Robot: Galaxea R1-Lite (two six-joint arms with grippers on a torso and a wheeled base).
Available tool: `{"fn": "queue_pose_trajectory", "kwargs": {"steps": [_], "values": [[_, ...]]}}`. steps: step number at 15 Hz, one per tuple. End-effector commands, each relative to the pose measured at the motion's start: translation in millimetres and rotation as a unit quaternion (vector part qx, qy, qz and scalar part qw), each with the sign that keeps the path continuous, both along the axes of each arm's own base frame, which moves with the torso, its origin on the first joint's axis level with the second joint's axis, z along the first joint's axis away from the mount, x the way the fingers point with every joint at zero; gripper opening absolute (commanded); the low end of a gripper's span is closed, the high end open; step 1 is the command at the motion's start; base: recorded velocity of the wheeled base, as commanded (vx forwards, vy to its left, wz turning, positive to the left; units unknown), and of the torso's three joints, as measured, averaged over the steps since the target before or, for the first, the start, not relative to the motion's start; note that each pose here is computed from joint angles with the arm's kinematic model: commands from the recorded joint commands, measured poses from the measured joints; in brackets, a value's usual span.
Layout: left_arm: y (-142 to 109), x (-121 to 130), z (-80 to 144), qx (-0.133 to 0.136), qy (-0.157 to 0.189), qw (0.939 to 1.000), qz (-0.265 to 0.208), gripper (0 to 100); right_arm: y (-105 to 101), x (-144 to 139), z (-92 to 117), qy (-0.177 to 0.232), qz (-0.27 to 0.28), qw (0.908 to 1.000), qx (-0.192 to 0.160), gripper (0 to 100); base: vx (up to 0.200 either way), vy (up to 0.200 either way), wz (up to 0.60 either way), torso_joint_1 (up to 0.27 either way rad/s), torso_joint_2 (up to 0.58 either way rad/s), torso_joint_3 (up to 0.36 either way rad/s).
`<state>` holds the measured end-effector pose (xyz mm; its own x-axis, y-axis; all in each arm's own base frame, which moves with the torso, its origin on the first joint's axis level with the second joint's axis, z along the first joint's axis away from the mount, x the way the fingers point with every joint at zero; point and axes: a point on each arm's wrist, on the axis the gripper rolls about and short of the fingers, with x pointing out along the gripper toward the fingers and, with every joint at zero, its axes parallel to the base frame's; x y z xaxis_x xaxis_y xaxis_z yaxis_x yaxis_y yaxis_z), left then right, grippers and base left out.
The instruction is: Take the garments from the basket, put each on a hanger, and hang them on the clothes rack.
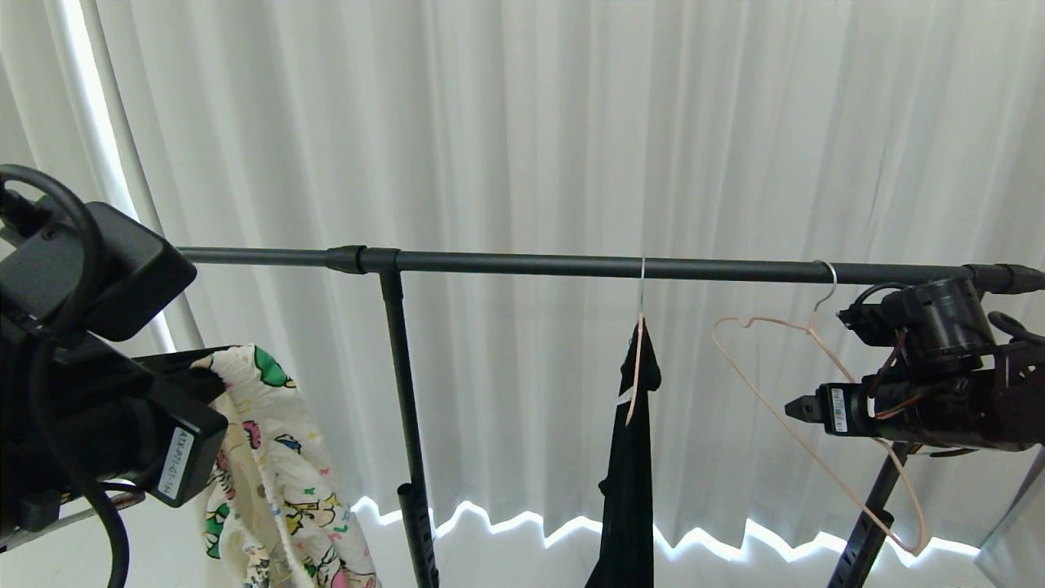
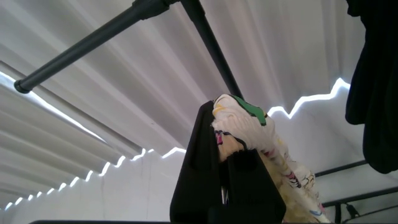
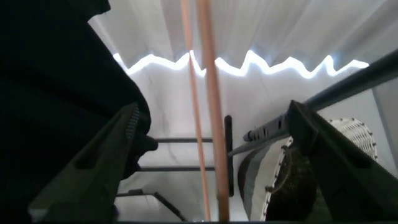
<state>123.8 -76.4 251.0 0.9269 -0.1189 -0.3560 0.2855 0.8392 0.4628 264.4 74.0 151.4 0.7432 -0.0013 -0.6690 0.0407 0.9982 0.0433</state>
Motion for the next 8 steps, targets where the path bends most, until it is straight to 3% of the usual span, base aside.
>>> {"fn": "queue_pose_trajectory", "kwargs": {"steps": [1, 2, 8], "values": [[-1.0, 1.4, -0.4, 0.002, 0.000, 1.0000, 0.000, 0, 1.1, 4.1, -10.2, 0.003, 0.003, 1.0000, -0.004, 100, 0.000, 0.000, 0.00, 0.000, 0.00, 0.000], [-1.0, 1.4, -0.4, 0.002, 0.000, 1.0000, 0.000, 0, 1.6, 5.7, -12.1, -0.001, 0.007, 1.0000, -0.005, 0, 0.000, 0.000, 0.00, 0.000, 0.00, 0.000], [-2.3, 2.8, -2.0, 0.004, 0.004, 1.0000, -0.001, 0, 1.7, 7.6, -12.6, -0.011, 0.008, 0.9999, -0.006, 0, 0.000, 0.000, 0.00, 0.000, 0.00, 0.000]]}}
